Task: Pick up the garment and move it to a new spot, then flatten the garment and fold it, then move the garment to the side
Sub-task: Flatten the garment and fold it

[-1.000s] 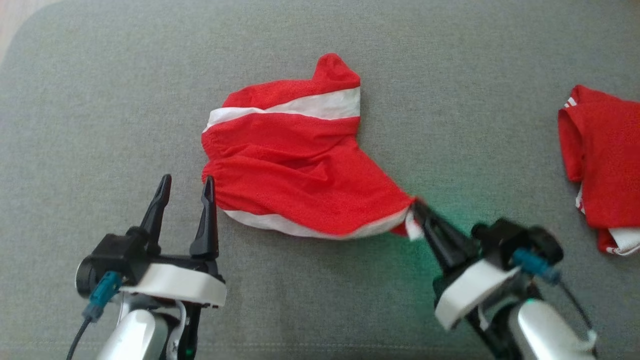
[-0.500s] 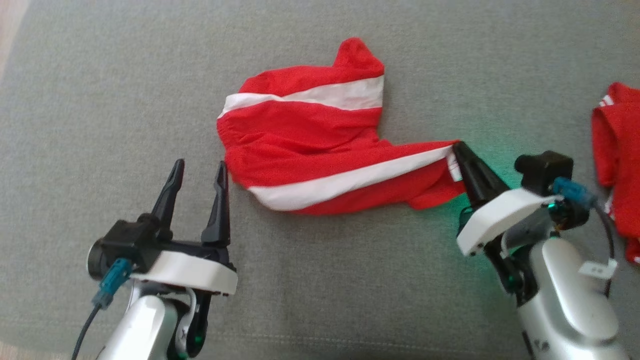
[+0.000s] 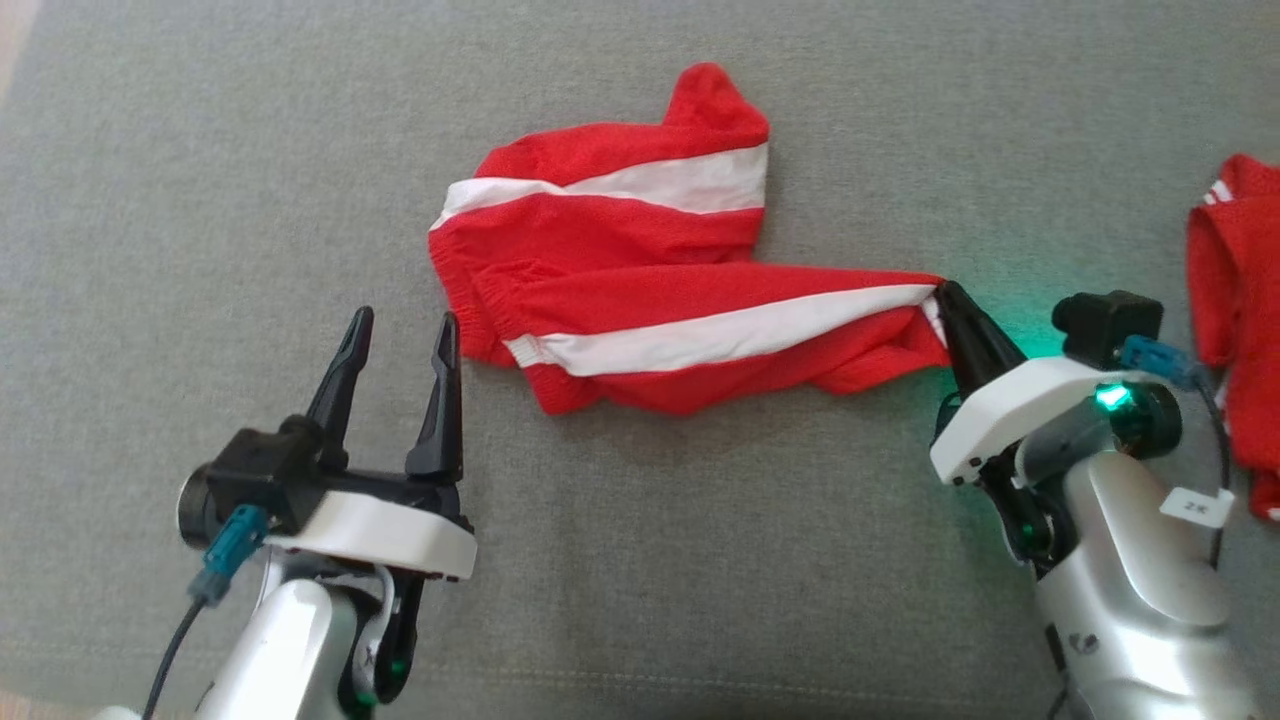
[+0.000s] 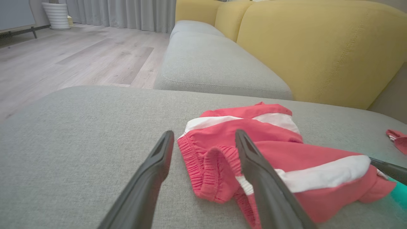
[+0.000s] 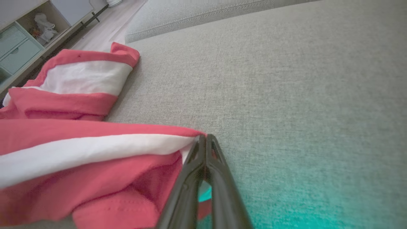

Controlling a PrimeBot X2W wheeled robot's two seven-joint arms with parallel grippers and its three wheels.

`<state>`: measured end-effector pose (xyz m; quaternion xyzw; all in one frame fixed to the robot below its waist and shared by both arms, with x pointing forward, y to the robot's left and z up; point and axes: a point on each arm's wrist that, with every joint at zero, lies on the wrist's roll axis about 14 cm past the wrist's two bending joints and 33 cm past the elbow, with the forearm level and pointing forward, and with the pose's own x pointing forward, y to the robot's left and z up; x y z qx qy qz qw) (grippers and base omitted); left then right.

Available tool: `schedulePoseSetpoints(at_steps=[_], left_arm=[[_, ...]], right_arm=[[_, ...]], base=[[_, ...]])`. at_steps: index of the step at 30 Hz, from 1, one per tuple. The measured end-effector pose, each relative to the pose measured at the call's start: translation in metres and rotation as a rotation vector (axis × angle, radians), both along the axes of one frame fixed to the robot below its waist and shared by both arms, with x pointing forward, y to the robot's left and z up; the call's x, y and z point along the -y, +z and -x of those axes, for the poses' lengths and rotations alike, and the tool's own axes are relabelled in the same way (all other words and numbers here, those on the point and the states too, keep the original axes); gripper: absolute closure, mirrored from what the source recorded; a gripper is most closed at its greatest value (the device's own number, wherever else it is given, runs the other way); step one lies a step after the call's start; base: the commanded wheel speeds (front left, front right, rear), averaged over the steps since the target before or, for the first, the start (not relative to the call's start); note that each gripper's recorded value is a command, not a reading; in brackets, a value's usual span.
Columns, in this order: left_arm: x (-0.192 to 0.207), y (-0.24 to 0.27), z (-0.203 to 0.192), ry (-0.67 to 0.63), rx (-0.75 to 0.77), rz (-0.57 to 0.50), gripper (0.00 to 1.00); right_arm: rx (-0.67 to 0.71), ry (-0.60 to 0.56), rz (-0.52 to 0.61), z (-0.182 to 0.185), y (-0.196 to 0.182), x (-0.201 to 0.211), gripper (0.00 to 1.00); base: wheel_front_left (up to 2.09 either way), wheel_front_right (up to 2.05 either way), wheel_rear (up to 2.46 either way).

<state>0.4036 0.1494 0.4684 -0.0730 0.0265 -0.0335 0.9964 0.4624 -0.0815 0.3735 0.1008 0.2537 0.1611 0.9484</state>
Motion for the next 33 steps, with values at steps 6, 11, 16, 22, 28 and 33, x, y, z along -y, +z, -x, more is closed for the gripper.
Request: schedulePoseSetpoints(at_steps=[6, 11, 16, 22, 28, 33], left_arm=[[0.006, 0.004, -0.001, -0.019, 0.012, -0.002, 0.0], [0.011, 0.012, 0.0, -0.034, 0.036, -0.005, 0.0], [0.009, 0.016, 0.006, -0.028, 0.045, -0.006, 0.0], [0.005, 0.019, 0.013, -0.019, 0.05, -0.022, 0.0], [0.006, 0.017, 0.025, -0.023, 0.04, -0.024, 0.0], [0.005, 0.013, 0.032, -0.02, 0.018, -0.022, 0.0]], right_arm=[[0.075, -0.02, -0.003, -0.001, 0.019, 0.011, 0.0], [0.21, -0.054, 0.014, -0.003, 0.052, 0.032, 0.0], [0.38, -0.118, 0.057, 0.003, 0.094, 0.06, 0.0], [0.516, -0.136, 0.08, 0.022, 0.137, 0.064, 0.0], [0.499, -0.147, 0.1, 0.057, 0.14, 0.063, 0.0], [0.494, -0.169, 0.085, 0.078, 0.145, 0.064, 0.0]], base=[[0.0, 0.0, 0.0], [0.0, 0.0, 0.0], [0.0, 0.0, 0.0], [0.0, 0.0, 0.0], [0.0, 0.0, 0.0], [0.0, 0.0, 0.0]])
